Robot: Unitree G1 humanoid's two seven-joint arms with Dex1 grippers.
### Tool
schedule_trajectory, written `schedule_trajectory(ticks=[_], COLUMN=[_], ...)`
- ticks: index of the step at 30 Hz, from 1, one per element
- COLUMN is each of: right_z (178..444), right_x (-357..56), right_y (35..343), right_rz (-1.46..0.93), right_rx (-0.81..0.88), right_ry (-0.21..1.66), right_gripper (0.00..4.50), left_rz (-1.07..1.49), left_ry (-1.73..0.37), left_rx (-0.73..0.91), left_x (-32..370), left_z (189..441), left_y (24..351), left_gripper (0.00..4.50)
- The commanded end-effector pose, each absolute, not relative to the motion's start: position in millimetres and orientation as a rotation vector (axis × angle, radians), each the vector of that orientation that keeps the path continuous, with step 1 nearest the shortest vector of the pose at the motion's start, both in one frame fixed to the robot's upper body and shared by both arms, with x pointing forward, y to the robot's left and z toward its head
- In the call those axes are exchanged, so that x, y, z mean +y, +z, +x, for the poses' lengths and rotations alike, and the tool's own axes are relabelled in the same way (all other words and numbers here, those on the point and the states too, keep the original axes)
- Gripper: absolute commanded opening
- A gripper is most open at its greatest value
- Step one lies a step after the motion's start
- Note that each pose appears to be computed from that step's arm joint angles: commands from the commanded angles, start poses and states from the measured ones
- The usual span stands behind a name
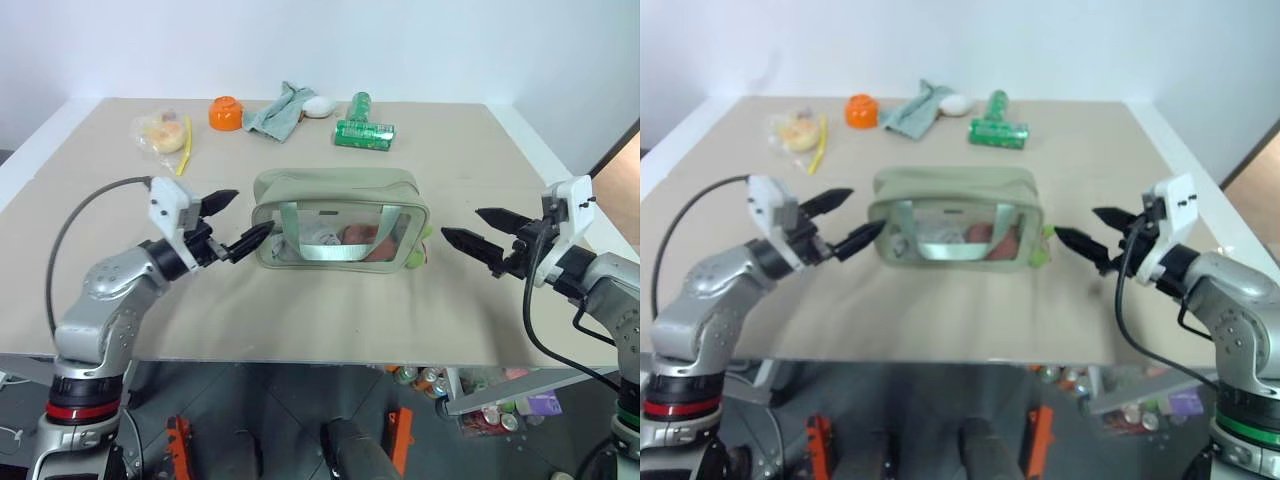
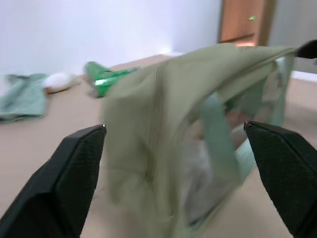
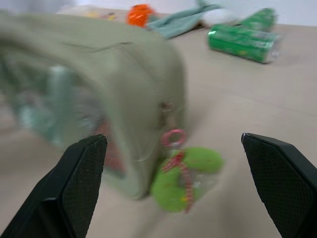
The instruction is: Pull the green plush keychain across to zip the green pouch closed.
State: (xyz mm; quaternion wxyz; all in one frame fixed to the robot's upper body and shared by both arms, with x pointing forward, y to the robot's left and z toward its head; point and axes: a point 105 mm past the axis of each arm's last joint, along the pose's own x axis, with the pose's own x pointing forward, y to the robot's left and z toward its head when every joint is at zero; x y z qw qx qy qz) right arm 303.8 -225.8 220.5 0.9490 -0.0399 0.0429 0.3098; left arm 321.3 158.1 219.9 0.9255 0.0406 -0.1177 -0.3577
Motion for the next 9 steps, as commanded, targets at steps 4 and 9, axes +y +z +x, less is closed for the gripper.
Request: schedule_trajectory(ticks=[4,9], right_z=[262.4,260.1], right_x=[-183.8,-172.5], right_y=[195.3,176.4], right_rz=[-0.188,-0.197], right_rx=[0.169,0.119], right_ry=[0.865,0.877], right_gripper=[4.5,4.5], left_rz=[0.234,0.277], left_ry=[-0.614,-0.693], left_rx=[-0.115,-0.025], left_x=[209.9,171.6], left_z=[282.2,272.0], left_y=[184.3,149.3], left_gripper=[4.45,4.45])
